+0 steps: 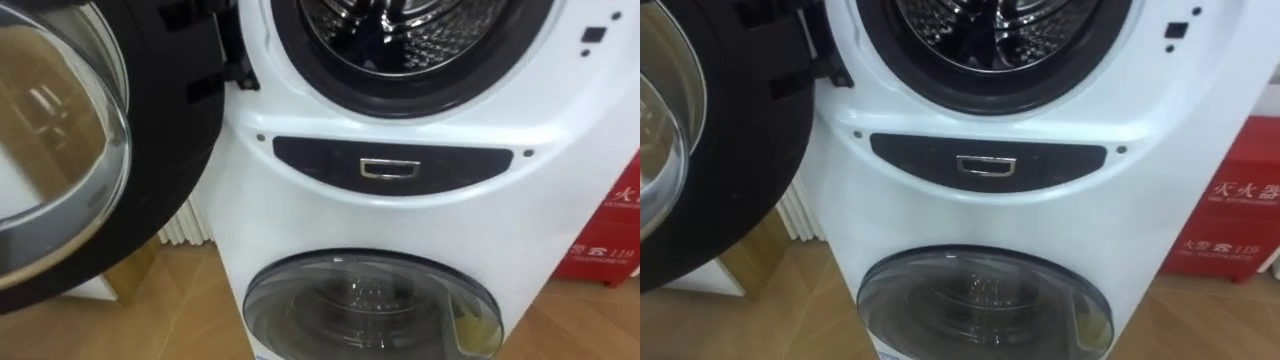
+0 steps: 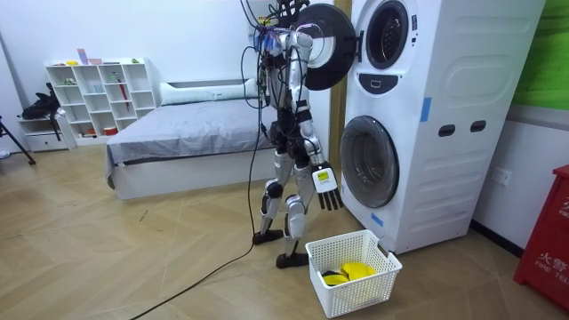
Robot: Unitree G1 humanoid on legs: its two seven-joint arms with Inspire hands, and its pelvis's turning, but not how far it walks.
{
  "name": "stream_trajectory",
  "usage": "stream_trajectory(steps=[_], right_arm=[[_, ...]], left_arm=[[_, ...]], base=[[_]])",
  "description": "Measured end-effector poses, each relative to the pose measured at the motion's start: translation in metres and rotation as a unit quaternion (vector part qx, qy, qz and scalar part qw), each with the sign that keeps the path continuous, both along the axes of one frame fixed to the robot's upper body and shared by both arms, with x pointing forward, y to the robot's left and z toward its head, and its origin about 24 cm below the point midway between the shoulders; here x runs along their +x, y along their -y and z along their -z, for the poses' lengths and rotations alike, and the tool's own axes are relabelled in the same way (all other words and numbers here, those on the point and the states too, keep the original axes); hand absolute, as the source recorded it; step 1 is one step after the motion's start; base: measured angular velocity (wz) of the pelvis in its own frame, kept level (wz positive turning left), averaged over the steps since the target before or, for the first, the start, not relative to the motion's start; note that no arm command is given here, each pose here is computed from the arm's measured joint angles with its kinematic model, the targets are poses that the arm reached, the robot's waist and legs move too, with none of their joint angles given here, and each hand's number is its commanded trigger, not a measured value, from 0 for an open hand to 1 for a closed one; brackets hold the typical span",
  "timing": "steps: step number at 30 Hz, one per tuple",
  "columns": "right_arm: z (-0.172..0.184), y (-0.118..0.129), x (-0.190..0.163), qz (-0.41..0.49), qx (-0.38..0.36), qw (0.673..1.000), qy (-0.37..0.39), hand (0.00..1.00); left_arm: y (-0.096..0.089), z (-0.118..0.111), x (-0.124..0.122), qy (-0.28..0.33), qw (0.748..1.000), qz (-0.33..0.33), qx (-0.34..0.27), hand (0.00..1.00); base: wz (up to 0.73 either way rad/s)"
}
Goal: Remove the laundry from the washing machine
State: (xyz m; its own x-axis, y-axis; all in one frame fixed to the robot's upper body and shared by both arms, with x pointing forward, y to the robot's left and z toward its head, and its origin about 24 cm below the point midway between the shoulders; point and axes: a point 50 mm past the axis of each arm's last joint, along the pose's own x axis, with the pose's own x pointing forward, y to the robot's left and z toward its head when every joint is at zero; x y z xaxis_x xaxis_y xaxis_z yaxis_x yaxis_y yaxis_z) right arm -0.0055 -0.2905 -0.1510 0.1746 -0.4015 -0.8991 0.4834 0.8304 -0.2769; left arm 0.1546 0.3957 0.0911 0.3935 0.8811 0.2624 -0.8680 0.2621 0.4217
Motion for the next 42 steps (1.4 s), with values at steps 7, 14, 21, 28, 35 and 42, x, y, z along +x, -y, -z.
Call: stream_trajectory(steps=[7, 14, 21, 28, 35, 42], right_arm=[[0.001, -0.002, 0.001, -0.042, 0.013, 0.999, -0.004, 0.0], [0.001, -0.001, -0.003, -0.045, 0.031, 0.998, -0.01, 0.0], [0.007, -0.012, -0.013, -0.063, 0.064, 0.995, -0.049, 0.0], [0.009, -0.018, 0.007, -0.098, 0.075, 0.992, -0.039, 0.0], [0.009, -0.02, 0.025, -0.115, 0.08, 0.99, -0.013, 0.0], [0.011, -0.028, 0.037, -0.114, 0.092, 0.989, 0.005, 0.0]], left_arm=[[0.005, -0.014, 0.015, -0.014, 0.999, 0.016, 0.043, 0.0], [0.017, -0.025, 0.023, -0.027, 0.995, 0.032, 0.09, 0.0], [0.039, -0.026, 0.03, -0.031, 0.994, 0.081, 0.063, 0.0], [0.073, -0.02, 0.022, -0.003, 0.992, 0.125, 0.02, 0.0], [0.107, 0.003, 0.023, -0.02, 0.969, 0.237, -0.072, 0.0], [0.118, 0.012, 0.021, -0.021, 0.957, 0.271, -0.096, 0.0]], base=[[0.24], [0.2], [0.25], [0.09], [0.05], [0.0]])
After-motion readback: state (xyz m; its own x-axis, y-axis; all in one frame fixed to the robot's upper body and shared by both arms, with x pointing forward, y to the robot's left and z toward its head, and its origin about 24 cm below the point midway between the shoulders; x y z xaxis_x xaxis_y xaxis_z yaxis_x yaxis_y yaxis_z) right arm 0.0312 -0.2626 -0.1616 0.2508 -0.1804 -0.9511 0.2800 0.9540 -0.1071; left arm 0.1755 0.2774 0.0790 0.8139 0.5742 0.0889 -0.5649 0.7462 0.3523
